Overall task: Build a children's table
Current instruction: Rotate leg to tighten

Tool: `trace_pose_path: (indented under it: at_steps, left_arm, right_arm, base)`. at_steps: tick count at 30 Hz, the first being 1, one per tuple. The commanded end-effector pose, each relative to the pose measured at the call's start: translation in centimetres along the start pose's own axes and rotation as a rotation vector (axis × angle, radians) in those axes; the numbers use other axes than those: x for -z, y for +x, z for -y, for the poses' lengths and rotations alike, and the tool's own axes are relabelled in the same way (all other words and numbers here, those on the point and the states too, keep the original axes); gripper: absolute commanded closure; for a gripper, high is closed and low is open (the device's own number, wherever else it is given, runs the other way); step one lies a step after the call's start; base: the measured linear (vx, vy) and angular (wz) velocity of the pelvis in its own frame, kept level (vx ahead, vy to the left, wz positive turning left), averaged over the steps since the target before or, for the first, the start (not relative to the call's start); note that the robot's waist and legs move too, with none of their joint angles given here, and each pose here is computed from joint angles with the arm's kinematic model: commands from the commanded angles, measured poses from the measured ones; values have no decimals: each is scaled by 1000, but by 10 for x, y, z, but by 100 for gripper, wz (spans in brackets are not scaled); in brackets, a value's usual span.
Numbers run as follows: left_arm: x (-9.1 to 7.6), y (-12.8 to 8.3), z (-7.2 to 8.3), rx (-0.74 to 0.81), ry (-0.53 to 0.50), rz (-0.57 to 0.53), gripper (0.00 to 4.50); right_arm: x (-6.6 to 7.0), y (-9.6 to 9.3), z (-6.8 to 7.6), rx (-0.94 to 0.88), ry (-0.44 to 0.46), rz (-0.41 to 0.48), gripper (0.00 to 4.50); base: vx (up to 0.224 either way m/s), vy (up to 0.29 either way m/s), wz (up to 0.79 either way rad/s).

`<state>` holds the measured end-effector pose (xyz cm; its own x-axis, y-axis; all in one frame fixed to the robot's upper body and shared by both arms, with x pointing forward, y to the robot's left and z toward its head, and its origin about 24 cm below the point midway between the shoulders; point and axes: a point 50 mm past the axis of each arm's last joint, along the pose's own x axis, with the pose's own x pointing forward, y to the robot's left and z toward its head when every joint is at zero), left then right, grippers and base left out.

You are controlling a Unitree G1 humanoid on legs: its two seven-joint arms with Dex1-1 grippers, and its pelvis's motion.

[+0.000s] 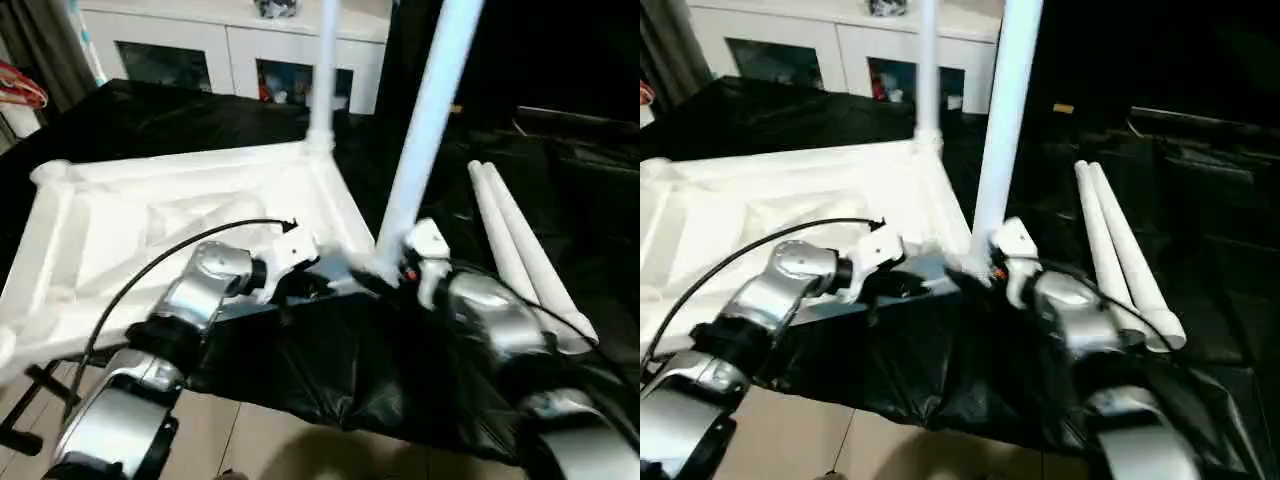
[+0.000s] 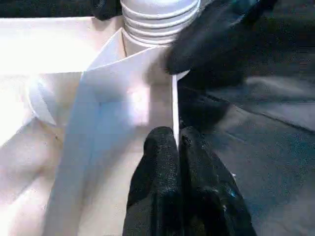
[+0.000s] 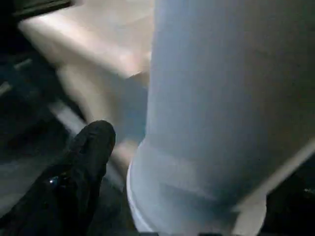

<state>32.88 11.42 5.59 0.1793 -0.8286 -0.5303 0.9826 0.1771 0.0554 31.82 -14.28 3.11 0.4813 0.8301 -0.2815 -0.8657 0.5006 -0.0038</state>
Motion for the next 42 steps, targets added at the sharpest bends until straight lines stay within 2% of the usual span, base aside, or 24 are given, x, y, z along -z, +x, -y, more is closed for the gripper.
trace_pose_path:
  at_steps: [1,7,12,13,20,26,28,29,30,31,33,40,42]
  left_arm:
    - [-17,8,6,72,46,96,450]
    - [-10,-6,10,144,52,85,450]
    - [-5,-15,13,184,49,58,450]
    - [-4,-16,13,187,48,55,450]
    - [-3,-18,13,171,45,56,450]
    - [-4,-13,10,116,39,66,450]
    - [-9,1,5,21,18,68,450]
    - [-9,1,5,21,18,68,450]
    - [-11,5,3,-13,9,64,450]
    - [-18,16,-3,-96,-19,68,450]
    - [-25,26,-7,-165,-37,66,450]
    - [-42,50,-12,-299,-43,51,450]
    - [-43,55,-12,-319,-37,43,450]
  right_arm:
    - [1,8,-15,-141,0,-14,45]
    - [4,-11,-28,-322,-3,-43,45]
    - [7,-21,-36,-408,0,-86,91]
    - [7,-21,-36,-411,0,-89,114]
    - [7,-23,-41,-423,6,-103,164]
    - [7,-20,-41,-381,23,-85,175]
    - [7,-4,-32,-162,92,-41,176]
    - [7,-4,-32,-162,92,-41,177]
    - [8,1,-29,-91,104,-40,177]
    - [11,14,-24,57,136,-43,178]
    - [13,26,-22,183,181,-50,178]
    - [16,55,-20,502,242,-112,178]
    - [14,61,-20,552,272,-102,178]
  base:
    - [0,0,0]
    - [0,0,0]
    - [0,0,0]
    - [0,0,0]
    - [0,0,0]
    - [0,0,0]
    - [0,0,0]
    - [0,0,0]
    - [0,0,0]
    - [0,0,0]
    - [0,0,0]
    - [0,0,0]
    - [0,0,0]
